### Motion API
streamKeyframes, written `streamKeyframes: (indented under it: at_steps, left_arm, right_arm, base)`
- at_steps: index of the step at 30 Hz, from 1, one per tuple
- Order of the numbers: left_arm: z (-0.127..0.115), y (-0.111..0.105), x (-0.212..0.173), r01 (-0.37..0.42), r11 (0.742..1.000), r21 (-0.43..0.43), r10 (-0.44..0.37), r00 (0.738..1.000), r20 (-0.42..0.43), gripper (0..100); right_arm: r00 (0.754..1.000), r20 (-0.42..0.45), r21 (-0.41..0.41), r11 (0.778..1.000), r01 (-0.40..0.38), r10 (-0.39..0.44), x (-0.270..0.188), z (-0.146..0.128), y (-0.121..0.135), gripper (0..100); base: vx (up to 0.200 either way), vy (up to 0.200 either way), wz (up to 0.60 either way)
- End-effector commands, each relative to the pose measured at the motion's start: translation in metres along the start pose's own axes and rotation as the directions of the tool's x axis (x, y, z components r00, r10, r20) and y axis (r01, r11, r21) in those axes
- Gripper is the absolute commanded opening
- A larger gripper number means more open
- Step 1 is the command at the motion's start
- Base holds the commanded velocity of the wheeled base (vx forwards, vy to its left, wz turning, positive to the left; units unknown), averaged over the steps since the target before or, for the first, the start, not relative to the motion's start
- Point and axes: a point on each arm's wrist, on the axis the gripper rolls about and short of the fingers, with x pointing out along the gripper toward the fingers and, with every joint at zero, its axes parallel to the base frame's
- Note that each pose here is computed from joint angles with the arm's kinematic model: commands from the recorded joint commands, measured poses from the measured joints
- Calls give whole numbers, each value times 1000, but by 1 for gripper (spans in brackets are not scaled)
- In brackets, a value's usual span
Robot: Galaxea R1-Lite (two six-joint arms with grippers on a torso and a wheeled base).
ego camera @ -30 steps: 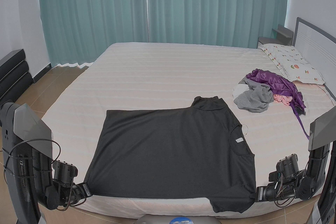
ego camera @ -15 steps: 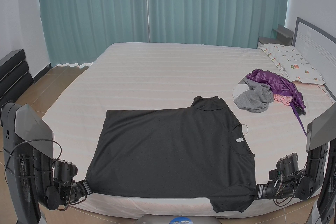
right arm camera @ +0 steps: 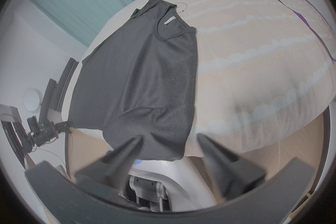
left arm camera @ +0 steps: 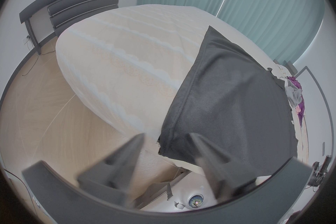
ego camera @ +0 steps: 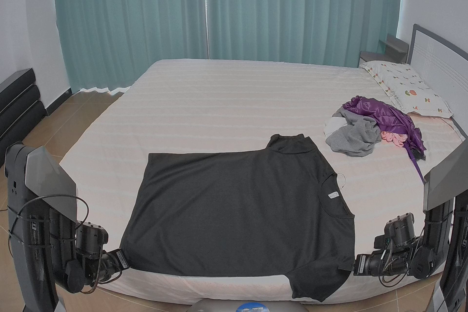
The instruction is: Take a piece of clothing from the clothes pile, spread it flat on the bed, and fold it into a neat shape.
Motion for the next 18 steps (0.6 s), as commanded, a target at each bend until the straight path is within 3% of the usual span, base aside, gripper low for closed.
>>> streamKeyframes:
  at_steps: [1, 4, 10, 18]
  left_arm:
    - [-1, 2, -2, 7, 1000, -4, -7, 1000, -10, 100]
    - [8, 2, -7, 42, 998, -36, -41, 999, 28, 100]
    - [27, -4, -21, 121, 990, -68, -110, 983, 148, 100]
    - [30, -4, -21, 134, 984, -121, -113, 980, 165, 100]
  right_arm:
    - [999, 28, 25, 999, -20, 19, -8, 2, 2, 100]
    - [995, 85, 85, 995, -50, 43, -16, 8, 6, 100]
    - [994, 102, 137, 989, -60, 46, -18, 11, 6, 100]
    - [992, 123, 201, 978, -50, 25, -21, 15, -2, 100]
  base:
    - [0, 0, 0]
    - [0, 0, 0]
    - [0, 0, 0]
    - [0, 0, 0]
